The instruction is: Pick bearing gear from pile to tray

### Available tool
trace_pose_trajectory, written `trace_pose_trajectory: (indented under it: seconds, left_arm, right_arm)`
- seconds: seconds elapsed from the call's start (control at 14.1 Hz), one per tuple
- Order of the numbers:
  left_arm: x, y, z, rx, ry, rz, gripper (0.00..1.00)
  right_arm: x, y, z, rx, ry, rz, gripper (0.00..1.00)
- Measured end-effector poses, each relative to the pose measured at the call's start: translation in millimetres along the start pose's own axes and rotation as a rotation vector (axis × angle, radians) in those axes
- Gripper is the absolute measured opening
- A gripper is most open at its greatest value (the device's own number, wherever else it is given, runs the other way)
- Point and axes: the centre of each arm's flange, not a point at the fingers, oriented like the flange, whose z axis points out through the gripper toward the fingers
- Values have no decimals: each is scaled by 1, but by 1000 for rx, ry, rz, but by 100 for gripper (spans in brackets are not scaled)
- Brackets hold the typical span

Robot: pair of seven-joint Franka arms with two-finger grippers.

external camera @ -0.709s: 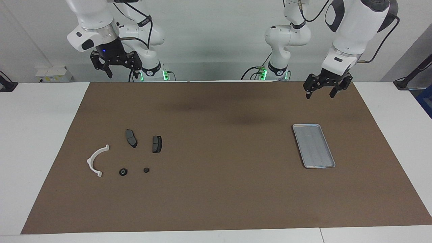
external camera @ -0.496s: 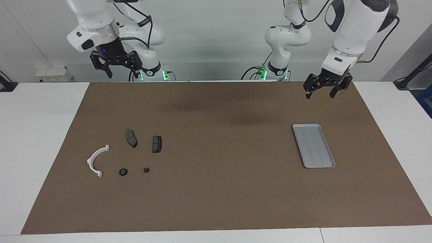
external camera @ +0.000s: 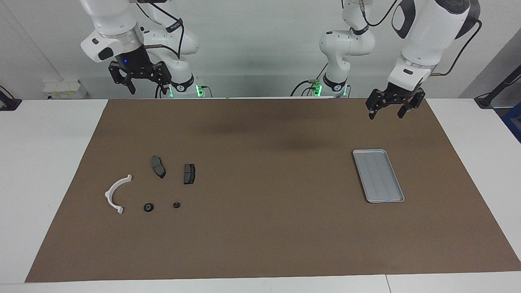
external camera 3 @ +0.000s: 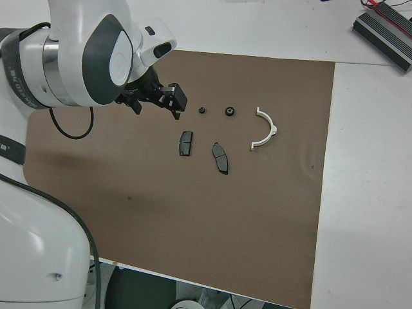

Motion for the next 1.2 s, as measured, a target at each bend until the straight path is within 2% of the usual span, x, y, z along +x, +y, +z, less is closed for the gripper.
trace_pose_trajectory:
  seconds: [0.35,0.64,0.92,1.2]
  left_arm:
    - [0,14,15,-3,12,-5,100]
    - [-2,30,29,-6,13,-3,100]
    - [2,53,49,-4,10,-9,100]
    - [22,113,84,29,-6,-49,100]
  right_arm:
    - [0,-2,0,0,4,-30,100]
    - [16,-2,22,7,54,-41,100]
    - [68,-2,104,15,34,-27,100]
    - [126,-4,209,-4,19,69,100]
